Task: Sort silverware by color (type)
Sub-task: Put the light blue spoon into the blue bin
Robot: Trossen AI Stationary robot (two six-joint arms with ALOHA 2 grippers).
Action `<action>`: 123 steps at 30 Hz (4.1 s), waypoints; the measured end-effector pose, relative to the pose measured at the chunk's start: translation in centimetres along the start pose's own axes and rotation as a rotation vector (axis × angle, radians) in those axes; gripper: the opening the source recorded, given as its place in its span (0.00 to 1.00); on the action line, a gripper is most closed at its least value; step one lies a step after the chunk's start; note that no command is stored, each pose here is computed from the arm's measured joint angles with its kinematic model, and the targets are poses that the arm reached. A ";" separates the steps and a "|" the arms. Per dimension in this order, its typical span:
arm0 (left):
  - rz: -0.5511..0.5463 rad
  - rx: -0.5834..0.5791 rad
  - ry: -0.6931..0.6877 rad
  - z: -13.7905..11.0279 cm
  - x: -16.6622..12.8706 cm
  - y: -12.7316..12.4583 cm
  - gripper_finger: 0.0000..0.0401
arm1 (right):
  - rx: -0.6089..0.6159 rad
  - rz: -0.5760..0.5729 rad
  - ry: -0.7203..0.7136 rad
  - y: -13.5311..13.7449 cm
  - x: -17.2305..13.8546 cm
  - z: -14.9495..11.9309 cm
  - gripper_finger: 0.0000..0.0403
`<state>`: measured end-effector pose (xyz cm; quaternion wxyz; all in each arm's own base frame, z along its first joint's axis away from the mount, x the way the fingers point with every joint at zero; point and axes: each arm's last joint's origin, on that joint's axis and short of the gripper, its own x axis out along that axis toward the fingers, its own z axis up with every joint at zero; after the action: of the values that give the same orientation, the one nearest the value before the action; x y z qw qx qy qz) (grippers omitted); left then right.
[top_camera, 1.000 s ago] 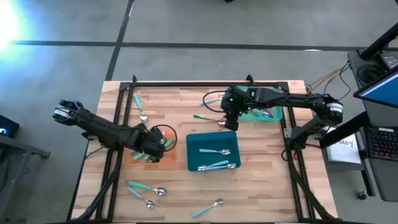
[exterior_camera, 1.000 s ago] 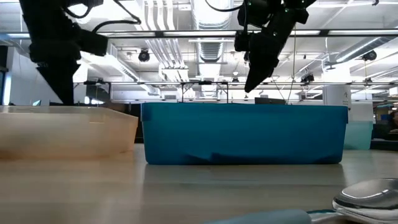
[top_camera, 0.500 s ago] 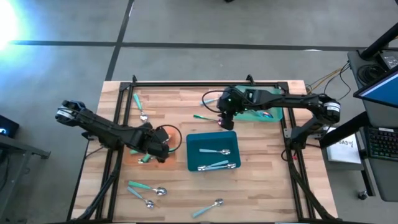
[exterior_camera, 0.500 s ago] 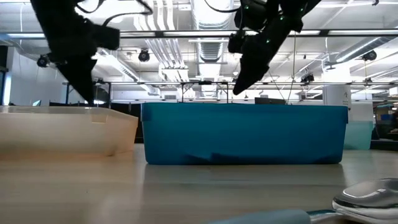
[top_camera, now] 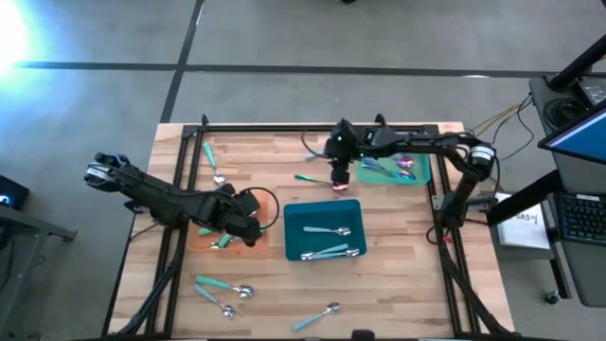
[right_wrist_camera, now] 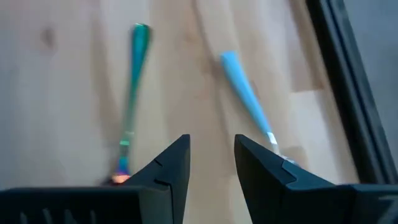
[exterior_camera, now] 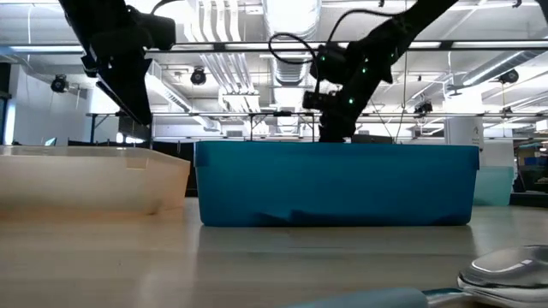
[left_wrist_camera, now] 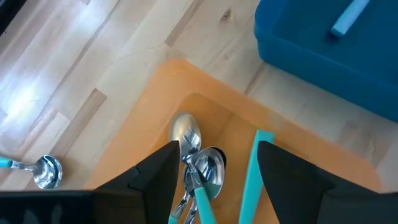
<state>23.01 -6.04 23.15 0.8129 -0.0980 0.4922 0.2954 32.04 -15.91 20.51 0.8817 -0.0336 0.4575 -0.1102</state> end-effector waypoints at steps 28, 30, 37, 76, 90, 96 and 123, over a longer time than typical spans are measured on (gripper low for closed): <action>0.006 -0.139 -0.063 0.4 0.0 -0.2 0.50 | -0.135 -0.003 0.044 -6.9 6.2 0.6 0.29; 0.008 -0.138 -0.061 0.3 0.0 -0.1 0.50 | -0.128 0.004 0.061 -7.3 6.8 0.6 0.29; 0.014 -0.126 -0.056 0.3 0.0 -0.1 0.50 | -0.094 0.086 0.108 -7.7 8.5 0.4 0.29; 0.257 -0.152 -0.463 0.4 1.4 0.2 0.50 | 0.030 0.156 -0.022 -6.6 4.7 4.0 0.04; 0.160 -0.460 -0.938 -1.4 5.2 -0.2 0.50 | -0.102 0.316 -0.281 0.6 0.8 9.3 0.03; 0.075 -0.528 -1.046 -1.6 5.5 0.5 0.50 | -0.196 0.354 -0.329 3.7 0.2 10.5 0.03; 0.086 -0.458 -1.069 1.5 5.9 -1.0 0.04 | -0.281 0.371 -0.437 6.6 -1.7 12.1 0.01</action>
<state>26.71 -3.85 18.70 0.8938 -0.0887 -0.0592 0.4356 42.08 -9.56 27.81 0.9509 -0.0939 0.2664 0.1266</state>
